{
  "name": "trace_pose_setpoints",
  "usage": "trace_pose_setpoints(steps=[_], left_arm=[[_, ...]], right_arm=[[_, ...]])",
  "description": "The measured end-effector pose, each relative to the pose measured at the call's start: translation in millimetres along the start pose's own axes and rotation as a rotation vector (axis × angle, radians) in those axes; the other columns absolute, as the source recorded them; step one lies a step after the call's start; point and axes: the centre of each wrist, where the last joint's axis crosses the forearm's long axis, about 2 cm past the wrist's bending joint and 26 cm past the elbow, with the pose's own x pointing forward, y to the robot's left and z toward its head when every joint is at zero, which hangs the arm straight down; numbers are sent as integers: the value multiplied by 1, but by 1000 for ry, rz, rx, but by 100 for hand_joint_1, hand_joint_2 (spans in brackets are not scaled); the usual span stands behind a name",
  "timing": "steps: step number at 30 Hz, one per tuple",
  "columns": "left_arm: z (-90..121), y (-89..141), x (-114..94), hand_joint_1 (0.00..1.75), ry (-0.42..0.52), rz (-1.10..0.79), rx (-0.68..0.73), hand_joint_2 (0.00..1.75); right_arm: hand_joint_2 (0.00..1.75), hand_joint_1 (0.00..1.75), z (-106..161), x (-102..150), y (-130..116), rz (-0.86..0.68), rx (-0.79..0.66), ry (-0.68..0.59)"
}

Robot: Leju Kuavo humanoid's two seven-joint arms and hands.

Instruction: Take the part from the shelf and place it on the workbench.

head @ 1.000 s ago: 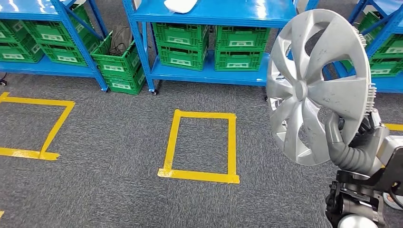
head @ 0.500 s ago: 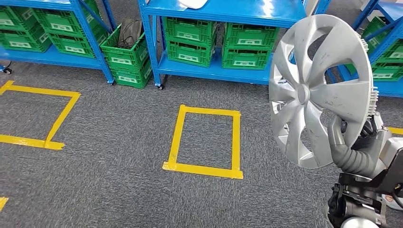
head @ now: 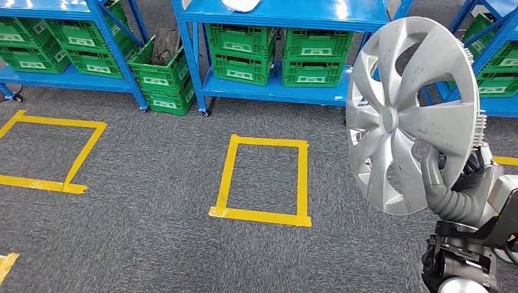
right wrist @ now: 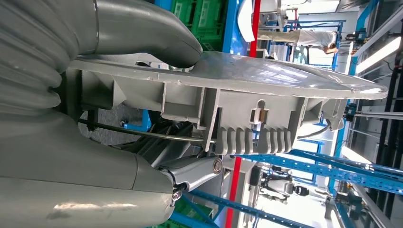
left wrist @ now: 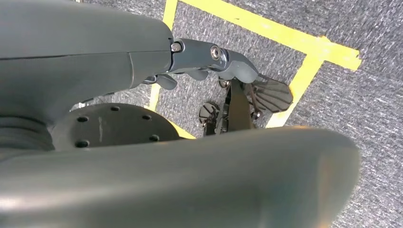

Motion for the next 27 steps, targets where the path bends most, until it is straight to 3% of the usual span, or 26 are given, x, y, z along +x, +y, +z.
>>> trace_pose_setpoints(steps=[27], left_arm=[[0,-1,0,0,6,6,-1,0]], right_arm=[[175,175,1,2,7,7,11,-13]])
